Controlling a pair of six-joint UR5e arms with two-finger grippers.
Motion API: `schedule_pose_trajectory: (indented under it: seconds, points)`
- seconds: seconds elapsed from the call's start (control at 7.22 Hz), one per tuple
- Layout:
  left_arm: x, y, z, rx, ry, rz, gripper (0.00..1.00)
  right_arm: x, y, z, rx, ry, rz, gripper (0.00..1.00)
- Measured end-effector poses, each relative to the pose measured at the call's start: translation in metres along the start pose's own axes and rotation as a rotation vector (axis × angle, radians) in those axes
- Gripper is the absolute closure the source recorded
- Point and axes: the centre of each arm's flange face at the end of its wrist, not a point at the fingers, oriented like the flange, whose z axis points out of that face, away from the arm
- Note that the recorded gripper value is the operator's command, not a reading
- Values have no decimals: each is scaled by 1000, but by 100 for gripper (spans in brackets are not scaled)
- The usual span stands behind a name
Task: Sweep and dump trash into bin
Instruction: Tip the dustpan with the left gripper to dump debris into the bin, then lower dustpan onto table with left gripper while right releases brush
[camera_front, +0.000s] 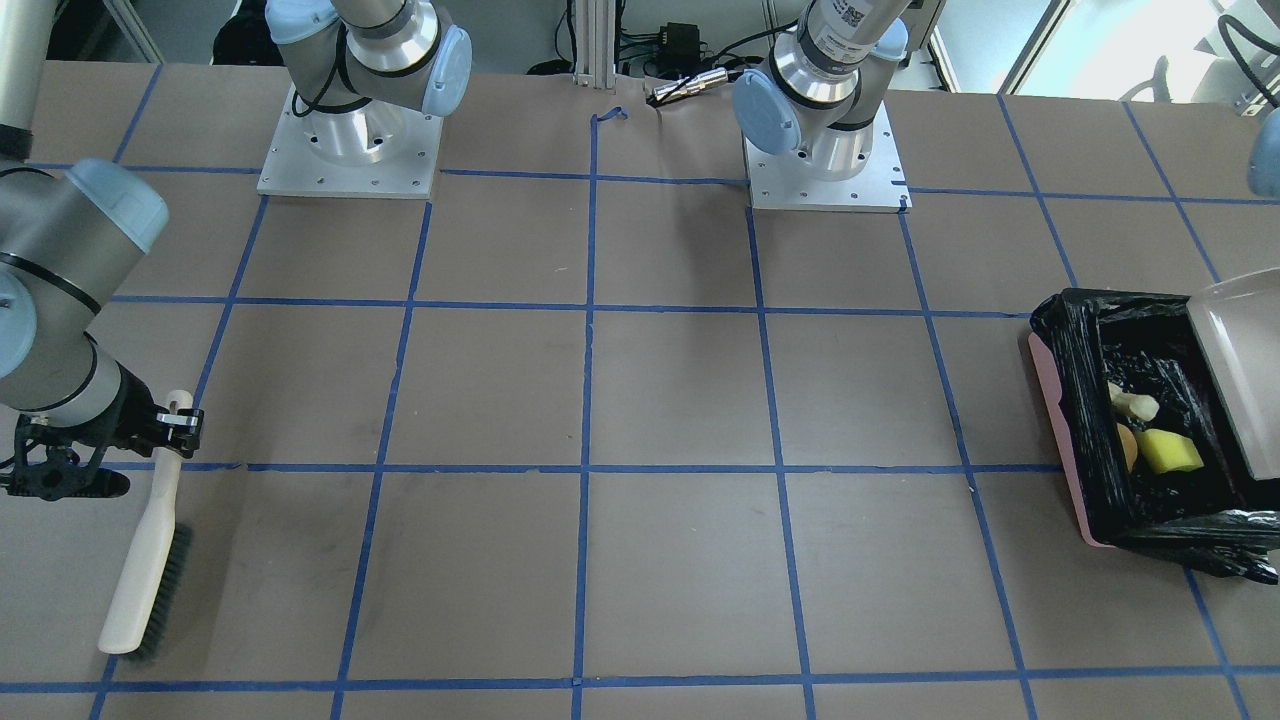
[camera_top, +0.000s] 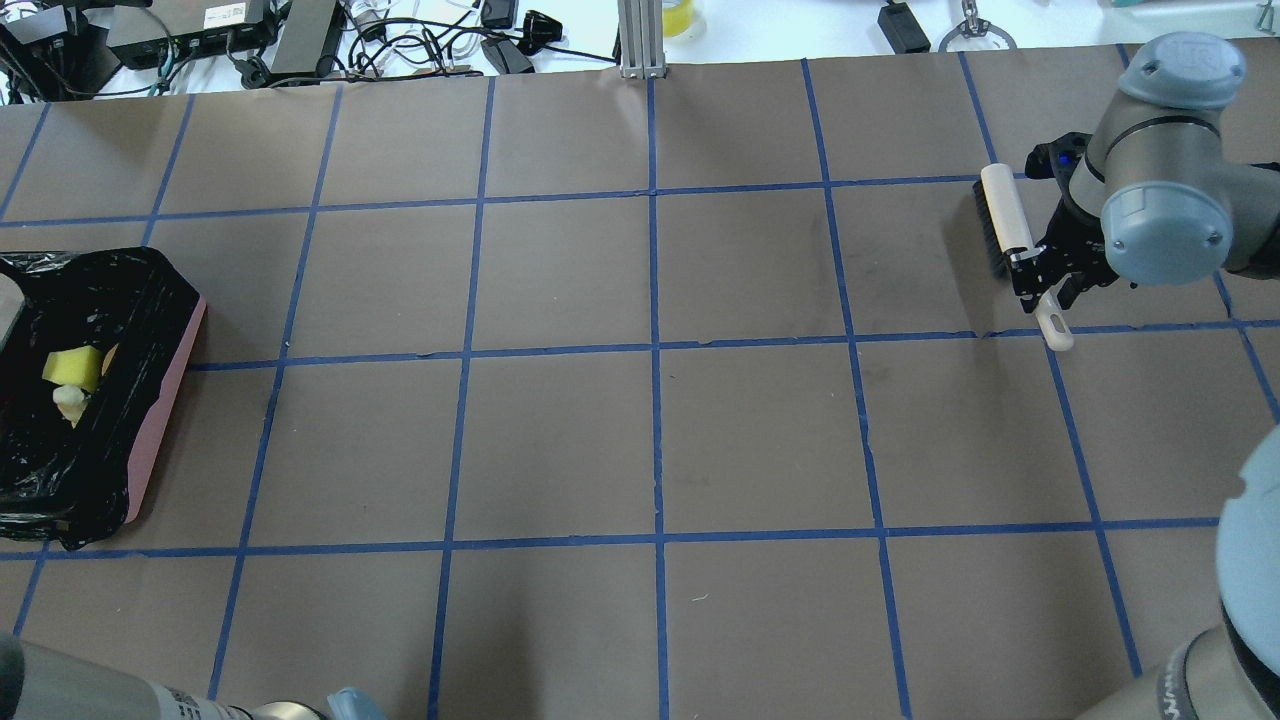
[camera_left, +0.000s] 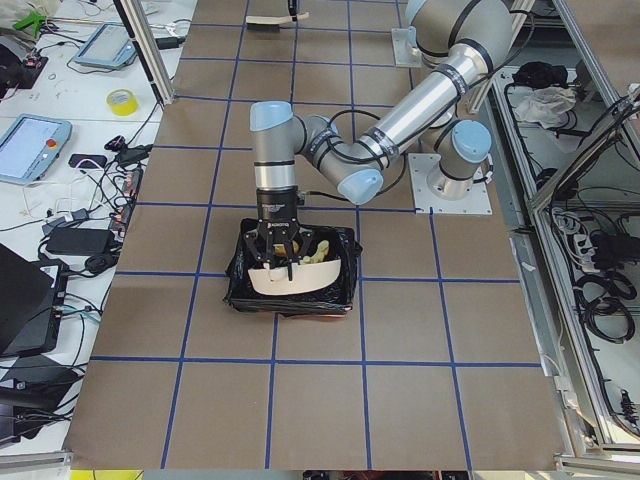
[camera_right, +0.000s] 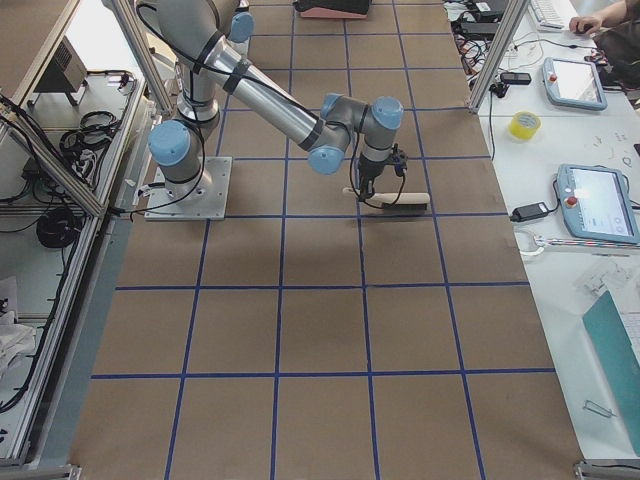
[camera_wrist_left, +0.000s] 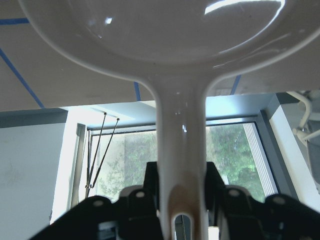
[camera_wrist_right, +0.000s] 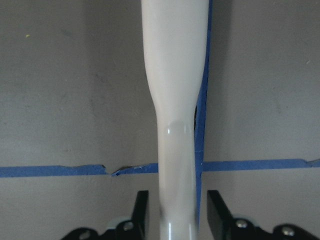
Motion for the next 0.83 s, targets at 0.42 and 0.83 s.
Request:
schedule_pose_trajectory:
  seconds: [0.42,0.83]
  points:
    - [-34,-22,-92,-82,-243,-98,100,6,5,-26,9,43,10,0]
    - [-67,-73,-161,82,-492,-206,100,-5,38,-134,21,16,62,0]
